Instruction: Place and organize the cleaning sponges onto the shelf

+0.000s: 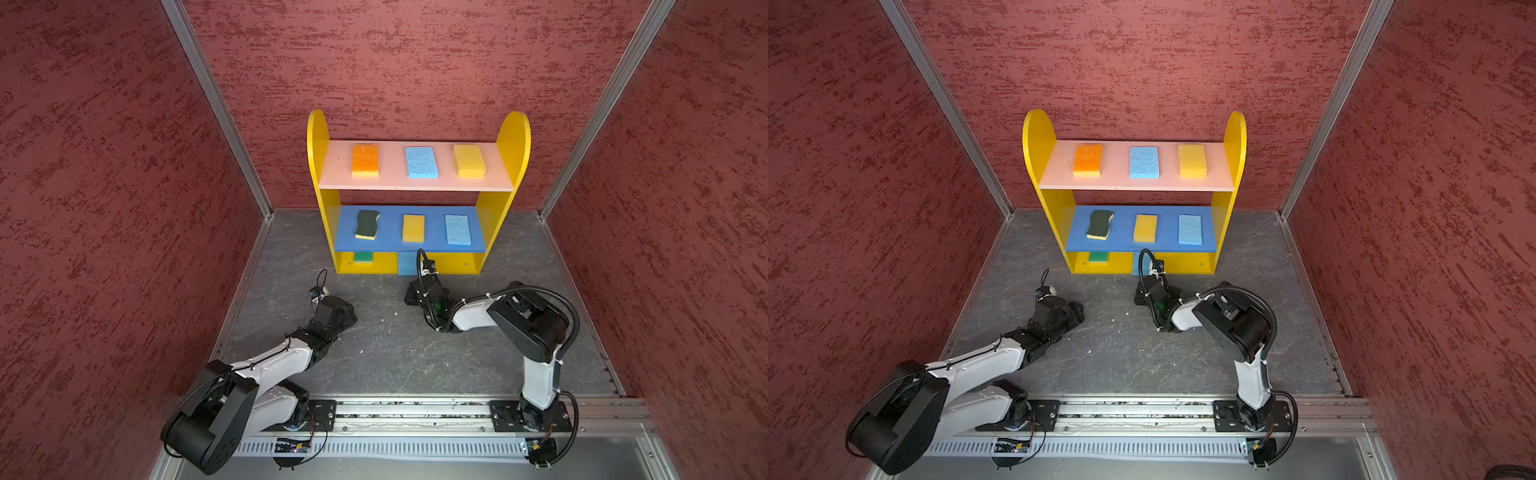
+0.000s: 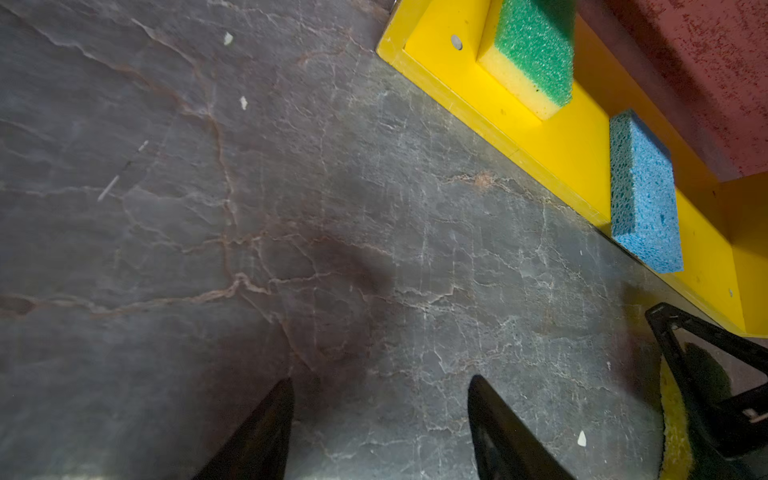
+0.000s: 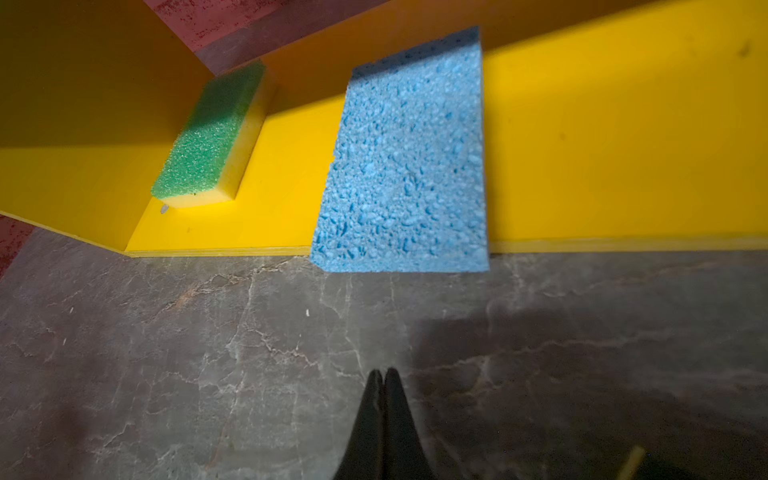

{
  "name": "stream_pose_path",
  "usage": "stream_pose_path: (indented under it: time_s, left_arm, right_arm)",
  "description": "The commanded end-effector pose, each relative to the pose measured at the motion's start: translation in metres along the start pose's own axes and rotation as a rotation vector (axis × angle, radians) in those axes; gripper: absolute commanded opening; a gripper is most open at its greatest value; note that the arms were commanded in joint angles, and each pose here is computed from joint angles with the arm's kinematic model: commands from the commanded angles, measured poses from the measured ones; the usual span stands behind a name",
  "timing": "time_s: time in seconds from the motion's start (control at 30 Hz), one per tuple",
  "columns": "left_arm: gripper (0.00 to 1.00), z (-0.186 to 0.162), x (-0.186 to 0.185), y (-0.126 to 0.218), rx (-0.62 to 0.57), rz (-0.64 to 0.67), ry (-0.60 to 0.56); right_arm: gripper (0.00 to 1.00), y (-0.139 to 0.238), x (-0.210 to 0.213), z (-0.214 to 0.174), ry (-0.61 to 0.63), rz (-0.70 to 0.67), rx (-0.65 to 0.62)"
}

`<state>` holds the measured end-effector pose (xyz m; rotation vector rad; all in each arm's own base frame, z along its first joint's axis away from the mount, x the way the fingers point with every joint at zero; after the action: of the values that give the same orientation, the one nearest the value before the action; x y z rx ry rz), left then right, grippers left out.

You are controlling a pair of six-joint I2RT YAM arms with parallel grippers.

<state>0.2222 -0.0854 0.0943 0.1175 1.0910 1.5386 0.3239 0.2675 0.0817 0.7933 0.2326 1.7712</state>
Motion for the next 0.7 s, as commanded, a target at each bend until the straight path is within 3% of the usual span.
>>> stream_pose_path:
  time_s: [0.0,0.4,0.67]
  left_arm:
    - [0.67,-0.001,0.000,-0.002,-0.002,-0.014,0.012]
    - [0.67,0.002,-0.004,0.001,-0.005,-0.048,0.021]
    - [0.67,0.007,-0.007,0.014,-0.022,-0.075,0.024]
  right_arm:
    - [0.00,0.005,0.012,0.018,-0.031,0.075,-0.044]
    - [0.00,0.024,0.015,0.013,-0.197,0.101,-0.069]
    - [0.00,0.036,0.039,0.000,-0.233,0.114,-0.047]
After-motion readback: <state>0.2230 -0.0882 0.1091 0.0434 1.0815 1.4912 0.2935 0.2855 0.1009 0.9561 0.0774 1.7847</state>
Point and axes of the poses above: each gripper's point midway between its finger pads, its own y axis back along the fingers, its own x axis along the line the jaws close on, z = x × y, the point moved 8 cm from there along y, back along the fingers, and after that the axes turned 2 degrees about y, right-handed, at the moved point
